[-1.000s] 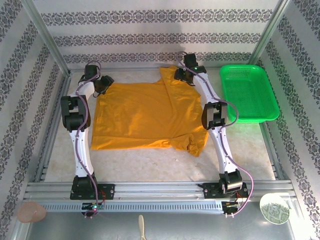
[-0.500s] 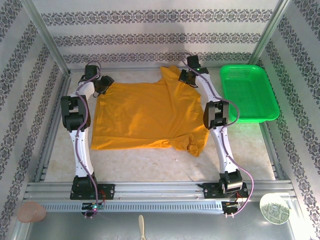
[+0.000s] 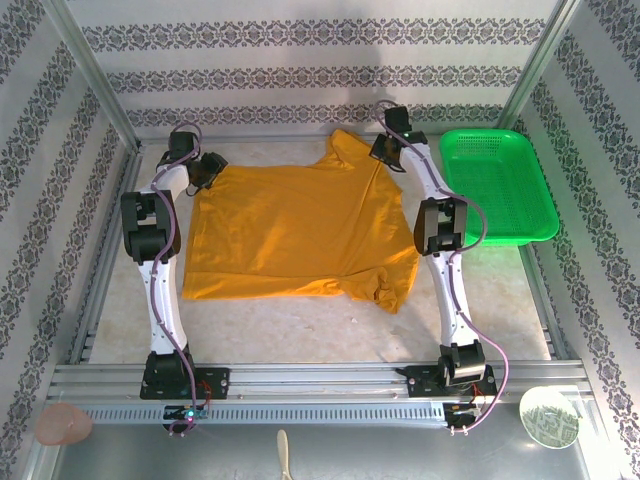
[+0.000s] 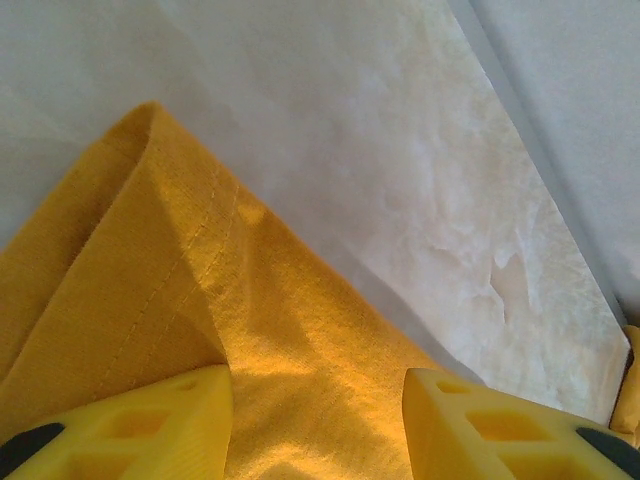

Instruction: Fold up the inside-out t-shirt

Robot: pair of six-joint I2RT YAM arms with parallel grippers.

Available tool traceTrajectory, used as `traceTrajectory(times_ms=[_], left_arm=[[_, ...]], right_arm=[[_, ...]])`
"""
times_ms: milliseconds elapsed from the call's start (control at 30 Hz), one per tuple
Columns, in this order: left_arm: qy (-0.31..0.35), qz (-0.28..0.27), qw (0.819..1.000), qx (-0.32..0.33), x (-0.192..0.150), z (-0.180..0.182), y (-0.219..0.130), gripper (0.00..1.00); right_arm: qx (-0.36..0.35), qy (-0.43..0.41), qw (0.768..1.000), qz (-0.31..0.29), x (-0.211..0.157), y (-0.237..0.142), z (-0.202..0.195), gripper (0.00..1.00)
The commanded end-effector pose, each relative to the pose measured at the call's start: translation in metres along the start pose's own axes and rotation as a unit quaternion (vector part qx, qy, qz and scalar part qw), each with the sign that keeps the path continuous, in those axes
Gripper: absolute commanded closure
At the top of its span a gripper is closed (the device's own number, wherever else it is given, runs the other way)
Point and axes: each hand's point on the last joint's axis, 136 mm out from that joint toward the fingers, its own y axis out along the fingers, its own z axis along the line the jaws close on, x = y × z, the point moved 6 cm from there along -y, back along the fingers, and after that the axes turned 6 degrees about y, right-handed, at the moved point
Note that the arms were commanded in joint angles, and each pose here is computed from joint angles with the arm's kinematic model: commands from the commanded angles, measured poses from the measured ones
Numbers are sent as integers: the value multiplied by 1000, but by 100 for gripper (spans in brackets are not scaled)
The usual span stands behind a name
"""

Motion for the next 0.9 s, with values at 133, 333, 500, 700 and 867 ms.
traceTrajectory(times_ms=[133, 333, 500, 700, 867], left_arm=[[-27, 16, 1000, -1, -2, 12, -3, 49], [17, -17, 996, -84, 28, -42, -49, 39], [36, -26, 991, -125, 21, -77, -108, 37], [73, 6, 987, -141, -54, -84, -174, 33], [80, 37, 990, -105, -147, -45, -220, 29]], right_arm=[[60, -3, 997, -48, 43, -62, 28, 61], [102, -71, 991, -55, 24, -153, 55, 45], [102, -91, 990, -38, -34, -222, 29, 44], [104, -44, 994, -5, -129, -273, -48, 42], [77, -31, 996, 39, -214, -291, -115, 39]])
